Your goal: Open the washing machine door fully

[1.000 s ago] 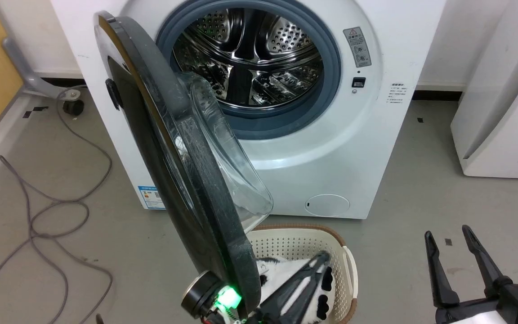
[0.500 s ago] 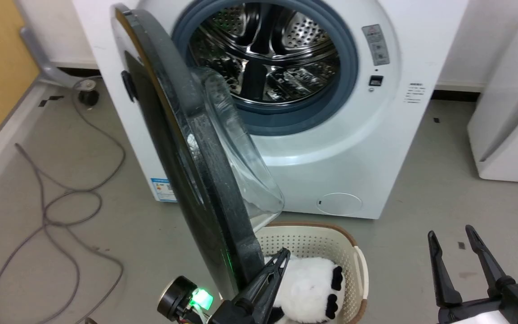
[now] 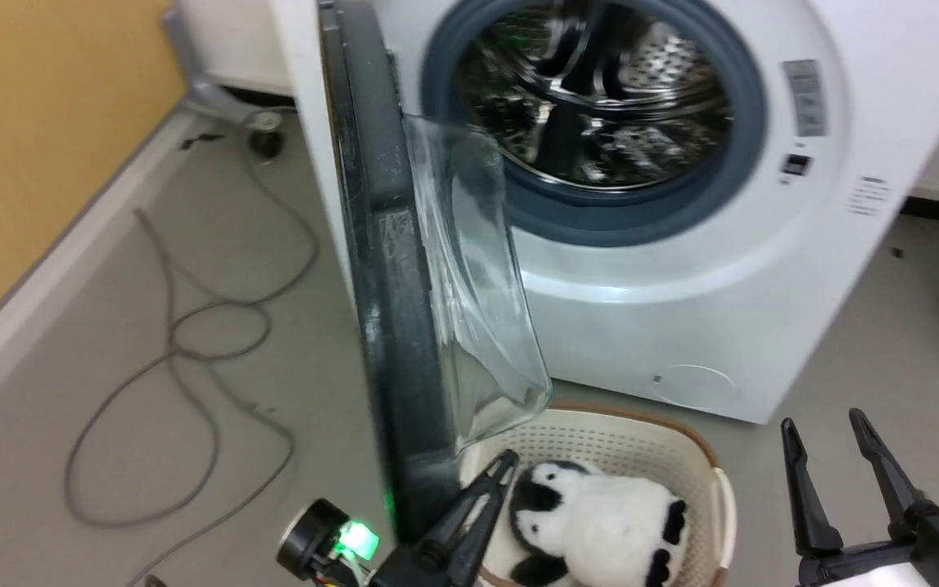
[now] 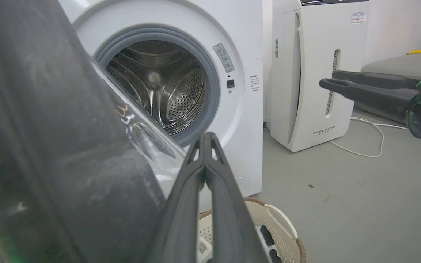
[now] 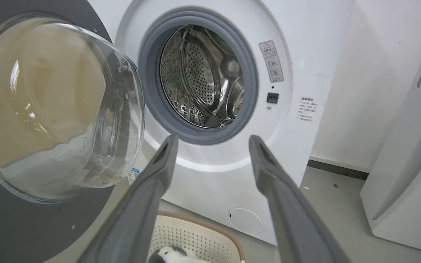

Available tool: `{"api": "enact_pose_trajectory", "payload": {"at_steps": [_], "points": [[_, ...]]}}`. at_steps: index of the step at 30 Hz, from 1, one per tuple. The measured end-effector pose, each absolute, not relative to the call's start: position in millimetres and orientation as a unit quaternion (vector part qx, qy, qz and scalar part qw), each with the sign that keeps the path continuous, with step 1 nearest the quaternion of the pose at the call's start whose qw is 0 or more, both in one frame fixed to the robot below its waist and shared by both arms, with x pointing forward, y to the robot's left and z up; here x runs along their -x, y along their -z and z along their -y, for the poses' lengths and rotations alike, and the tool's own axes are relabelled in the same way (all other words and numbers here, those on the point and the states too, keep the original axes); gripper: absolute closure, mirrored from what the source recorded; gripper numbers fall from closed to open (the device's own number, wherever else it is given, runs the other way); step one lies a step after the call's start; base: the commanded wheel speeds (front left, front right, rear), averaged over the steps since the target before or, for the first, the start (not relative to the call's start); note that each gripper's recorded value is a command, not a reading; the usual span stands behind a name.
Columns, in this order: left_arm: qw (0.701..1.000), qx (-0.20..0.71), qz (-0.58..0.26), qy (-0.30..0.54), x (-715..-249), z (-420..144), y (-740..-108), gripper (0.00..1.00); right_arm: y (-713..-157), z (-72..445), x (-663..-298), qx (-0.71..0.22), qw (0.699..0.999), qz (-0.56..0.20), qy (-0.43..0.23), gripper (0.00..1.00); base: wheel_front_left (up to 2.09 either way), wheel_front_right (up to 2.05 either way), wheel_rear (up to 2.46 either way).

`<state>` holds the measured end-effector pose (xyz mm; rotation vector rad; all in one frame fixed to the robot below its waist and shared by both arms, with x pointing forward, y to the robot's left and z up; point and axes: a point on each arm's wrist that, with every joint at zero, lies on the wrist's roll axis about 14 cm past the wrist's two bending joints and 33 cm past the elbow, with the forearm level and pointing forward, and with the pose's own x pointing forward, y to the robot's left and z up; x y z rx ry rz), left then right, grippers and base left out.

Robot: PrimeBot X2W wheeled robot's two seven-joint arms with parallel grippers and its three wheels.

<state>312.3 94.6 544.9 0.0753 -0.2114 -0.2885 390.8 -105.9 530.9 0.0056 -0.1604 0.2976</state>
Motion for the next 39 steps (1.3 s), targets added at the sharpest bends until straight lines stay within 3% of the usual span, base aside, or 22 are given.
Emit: {"api": "enact_pose_trajectory", "payload": {"at_steps": [21,39], "points": [[0.991,-0.087,0.071,-0.066,-281,-220,-537,1.0,-511,32,-419,-0.022,0.968,0.056,-0.244,0.0,0.0,0.0,0.0],[0.956,-0.094,0.019,-0.277,-258,-361,-526,1.0,-483,28,-436,-0.018,0.969,0.029,-0.246,0.0,0.0,0.0,0.0]]}}
